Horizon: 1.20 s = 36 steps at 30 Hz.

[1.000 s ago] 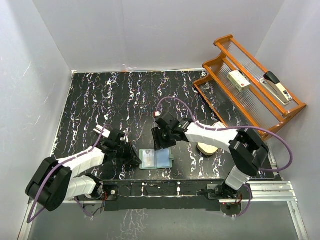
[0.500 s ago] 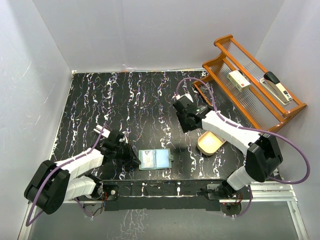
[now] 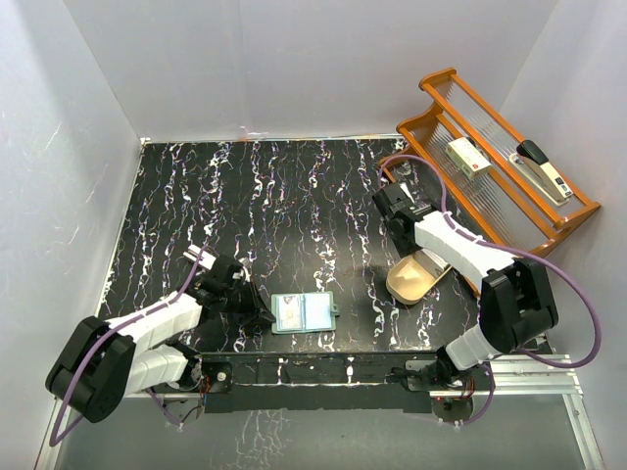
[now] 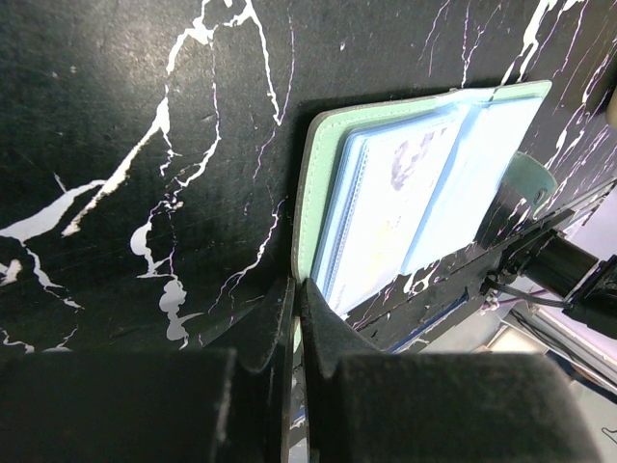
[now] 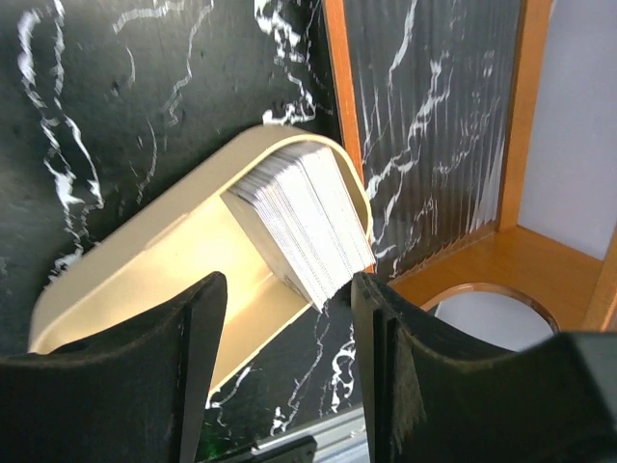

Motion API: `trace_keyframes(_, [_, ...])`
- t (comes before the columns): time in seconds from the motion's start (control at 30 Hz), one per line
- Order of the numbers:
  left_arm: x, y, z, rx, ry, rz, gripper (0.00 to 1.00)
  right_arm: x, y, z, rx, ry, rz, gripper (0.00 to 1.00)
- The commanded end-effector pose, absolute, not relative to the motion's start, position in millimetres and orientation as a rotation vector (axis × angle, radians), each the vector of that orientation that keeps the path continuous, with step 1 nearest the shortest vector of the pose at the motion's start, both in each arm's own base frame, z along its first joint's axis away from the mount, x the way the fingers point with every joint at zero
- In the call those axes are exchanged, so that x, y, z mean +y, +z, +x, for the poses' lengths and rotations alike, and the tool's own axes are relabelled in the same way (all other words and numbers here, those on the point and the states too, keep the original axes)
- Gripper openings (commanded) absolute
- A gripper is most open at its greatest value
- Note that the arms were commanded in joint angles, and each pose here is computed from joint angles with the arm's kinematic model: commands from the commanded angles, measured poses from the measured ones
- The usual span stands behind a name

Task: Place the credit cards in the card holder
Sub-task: Pick up the credit card from the storage box.

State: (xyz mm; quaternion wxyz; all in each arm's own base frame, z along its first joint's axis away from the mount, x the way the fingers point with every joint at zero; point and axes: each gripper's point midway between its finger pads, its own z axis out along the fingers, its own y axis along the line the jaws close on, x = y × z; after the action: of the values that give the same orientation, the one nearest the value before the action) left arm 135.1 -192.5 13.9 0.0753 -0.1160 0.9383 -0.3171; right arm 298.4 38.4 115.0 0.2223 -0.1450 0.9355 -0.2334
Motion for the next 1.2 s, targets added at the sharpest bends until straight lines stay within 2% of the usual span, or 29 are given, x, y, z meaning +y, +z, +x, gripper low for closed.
trace_keyframes(0.0, [-192.0,14.3,126.6,2.830,-0.967,-0.314,0.00,29.2,107.9,306.5,2.547,-0.684,-0.493,0.53])
trace_keyframes(0.3, [-194.3,14.8,129.4,2.837,-0.966,-0.283,0.00,11.0,101.6,314.3,2.525,-0.799,-0.510,0.53])
trace_keyframes(0.97, [-196.4,14.5,132.3,2.841,-0.968,-0.275,0.00,0.9,77.1,312.1,2.575,-0.809,-0.535,0.55])
trace_keyframes(1.17, [-196.6,13.2,132.6,2.847,-0.963,-0.276,0.00,-7.8,85.9,314.2,2.551,-0.863,-0.501,0.52])
